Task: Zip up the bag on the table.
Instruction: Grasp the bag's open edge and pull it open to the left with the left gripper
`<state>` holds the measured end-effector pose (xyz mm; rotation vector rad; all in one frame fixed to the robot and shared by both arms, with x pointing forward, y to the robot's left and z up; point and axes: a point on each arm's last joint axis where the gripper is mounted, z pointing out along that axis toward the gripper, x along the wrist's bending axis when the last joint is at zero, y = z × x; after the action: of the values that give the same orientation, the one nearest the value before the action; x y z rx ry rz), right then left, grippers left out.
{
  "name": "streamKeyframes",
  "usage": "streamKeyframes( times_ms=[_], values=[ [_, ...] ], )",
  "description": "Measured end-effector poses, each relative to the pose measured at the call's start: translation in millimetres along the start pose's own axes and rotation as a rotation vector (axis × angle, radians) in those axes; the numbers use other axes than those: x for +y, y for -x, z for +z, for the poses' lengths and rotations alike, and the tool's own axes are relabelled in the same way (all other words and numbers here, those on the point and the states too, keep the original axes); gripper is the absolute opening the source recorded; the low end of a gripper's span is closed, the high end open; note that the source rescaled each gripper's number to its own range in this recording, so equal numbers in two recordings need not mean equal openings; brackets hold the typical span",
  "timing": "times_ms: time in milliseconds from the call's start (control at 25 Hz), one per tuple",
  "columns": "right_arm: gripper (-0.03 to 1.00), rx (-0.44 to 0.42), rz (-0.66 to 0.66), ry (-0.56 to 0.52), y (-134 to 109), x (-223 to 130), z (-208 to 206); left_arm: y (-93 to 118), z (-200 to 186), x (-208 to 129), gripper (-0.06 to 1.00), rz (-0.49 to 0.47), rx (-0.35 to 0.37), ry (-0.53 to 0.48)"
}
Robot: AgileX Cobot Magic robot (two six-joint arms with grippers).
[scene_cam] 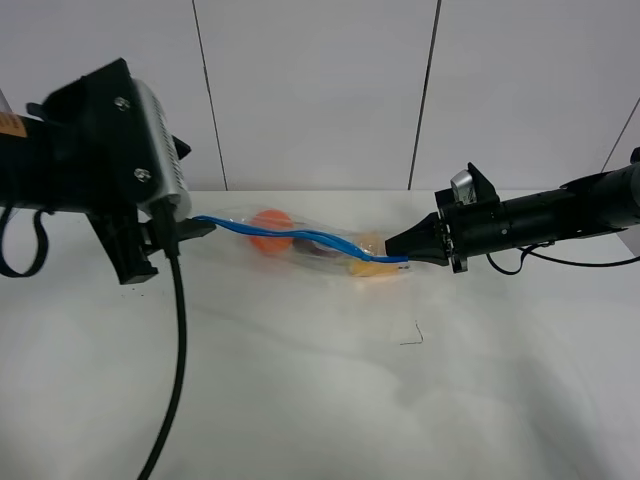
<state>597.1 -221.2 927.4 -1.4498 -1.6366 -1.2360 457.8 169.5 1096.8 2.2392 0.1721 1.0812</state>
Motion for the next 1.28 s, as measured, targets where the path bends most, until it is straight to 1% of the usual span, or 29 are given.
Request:
streamKeyframes(
  times_ms=[240, 320, 400, 480, 560, 680, 800, 960, 1160, 1280],
  values=[
    [0.01, 0.000, 0.000, 0.000, 0.0, 0.0, 0.0, 26.4, 48.2, 13.2, 0.89, 0.041, 0.018, 0.086],
    [0.01, 0.000, 0.000, 0.000, 0.0, 0.0, 0.0, 37.4, 63.8, 17.1, 0.88, 0.055, 0.013, 0.106],
    [0.01, 0.000, 0.000, 0.000, 0.0, 0.0, 0.0, 53.4, 79.6, 21.3, 0.88, 0.075, -0.013, 0.120],
    [0.01, 0.000, 0.000, 0.000, 0.0, 0.0, 0.0, 68.0, 93.5, 25.1, 0.88, 0.093, -0.022, 0.141],
    [0.01, 0.000, 0.000, 0.000, 0.0, 0.0, 0.0, 82.6, 108.1, 27.6, 0.88, 0.108, -0.014, 0.165],
    [0.01, 0.000, 0.000, 0.000, 0.0, 0.0, 0.0, 95.9, 125.6, 28.9, 0.88, 0.117, 0.041, 0.211],
    [0.01, 0.000, 0.000, 0.000, 0.0, 0.0, 0.0, 101.6, 137.5, 26.3, 0.88, 0.118, 0.094, 0.238],
    [0.01, 0.000, 0.000, 0.000, 0.0, 0.0, 0.0, 108.7, 149.7, 20.6, 0.88, 0.093, 0.125, 0.254],
    [0.01, 0.000, 0.000, 0.000, 0.0, 0.0, 0.0, 121.3, 160.4, 18.5, 0.88, 0.095, 0.100, 0.317],
    [0.01, 0.000, 0.000, 0.000, 0.0, 0.0, 0.0, 128.8, 166.3, 15.9, 0.88, 0.100, 0.081, 0.336]
  ],
)
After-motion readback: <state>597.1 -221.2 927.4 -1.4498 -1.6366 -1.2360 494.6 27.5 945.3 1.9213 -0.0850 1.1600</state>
